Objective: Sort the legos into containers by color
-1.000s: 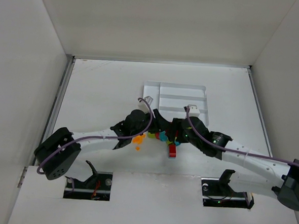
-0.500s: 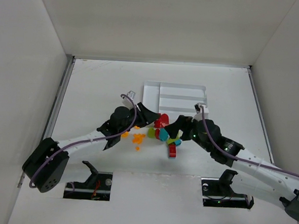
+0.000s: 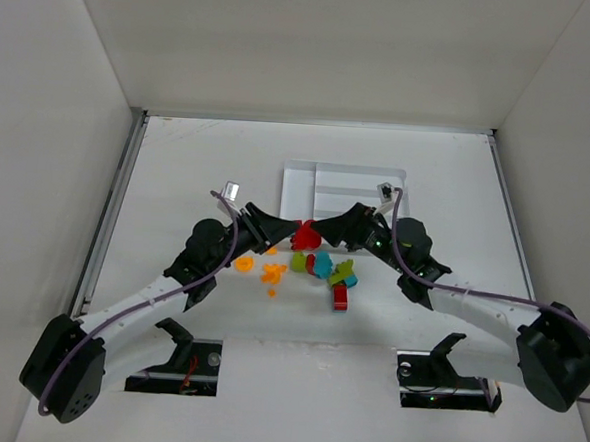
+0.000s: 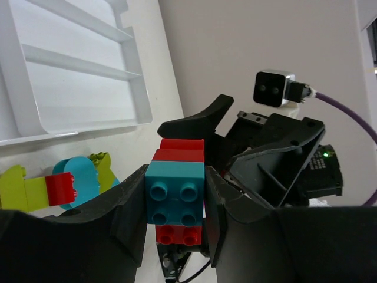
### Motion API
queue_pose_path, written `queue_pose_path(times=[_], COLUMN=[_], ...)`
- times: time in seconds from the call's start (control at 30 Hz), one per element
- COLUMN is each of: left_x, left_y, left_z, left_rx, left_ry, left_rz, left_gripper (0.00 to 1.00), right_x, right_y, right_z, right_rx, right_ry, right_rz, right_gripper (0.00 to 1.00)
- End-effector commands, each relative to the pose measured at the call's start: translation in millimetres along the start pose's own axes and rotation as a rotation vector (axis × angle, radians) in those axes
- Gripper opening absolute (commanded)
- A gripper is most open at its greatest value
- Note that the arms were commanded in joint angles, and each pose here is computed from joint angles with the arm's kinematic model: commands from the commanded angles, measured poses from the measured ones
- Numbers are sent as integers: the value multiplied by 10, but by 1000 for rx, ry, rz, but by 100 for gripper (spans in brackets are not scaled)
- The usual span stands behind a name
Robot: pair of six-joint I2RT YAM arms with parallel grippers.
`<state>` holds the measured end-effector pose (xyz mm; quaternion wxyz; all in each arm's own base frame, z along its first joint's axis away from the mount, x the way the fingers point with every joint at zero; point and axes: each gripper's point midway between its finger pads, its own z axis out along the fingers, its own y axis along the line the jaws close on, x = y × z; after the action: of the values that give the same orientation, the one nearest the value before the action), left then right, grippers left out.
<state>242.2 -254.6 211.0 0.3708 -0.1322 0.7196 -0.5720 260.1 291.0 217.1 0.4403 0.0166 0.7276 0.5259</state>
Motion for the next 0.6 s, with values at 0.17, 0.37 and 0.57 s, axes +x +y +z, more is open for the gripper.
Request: queue_pose_path(times=[0.17,0.37,0.57], left_x=[-110,-108,-155], left_y=[-185,-224,-319], left_z=[-174,-186,-230], left_rx=[98,126,171], left_ry=[-18,-15,-25], left_rz=[-69,-100,-120], left_gripper=[13,13,13], right_x=[-89,72,154], right_y=[536,502,538], right_z=[28,143,175], right_rx=[-282,-305,-347], right_ry=[-25,41,61], right_rz=[58,108,137], right_gripper=[79,76,68])
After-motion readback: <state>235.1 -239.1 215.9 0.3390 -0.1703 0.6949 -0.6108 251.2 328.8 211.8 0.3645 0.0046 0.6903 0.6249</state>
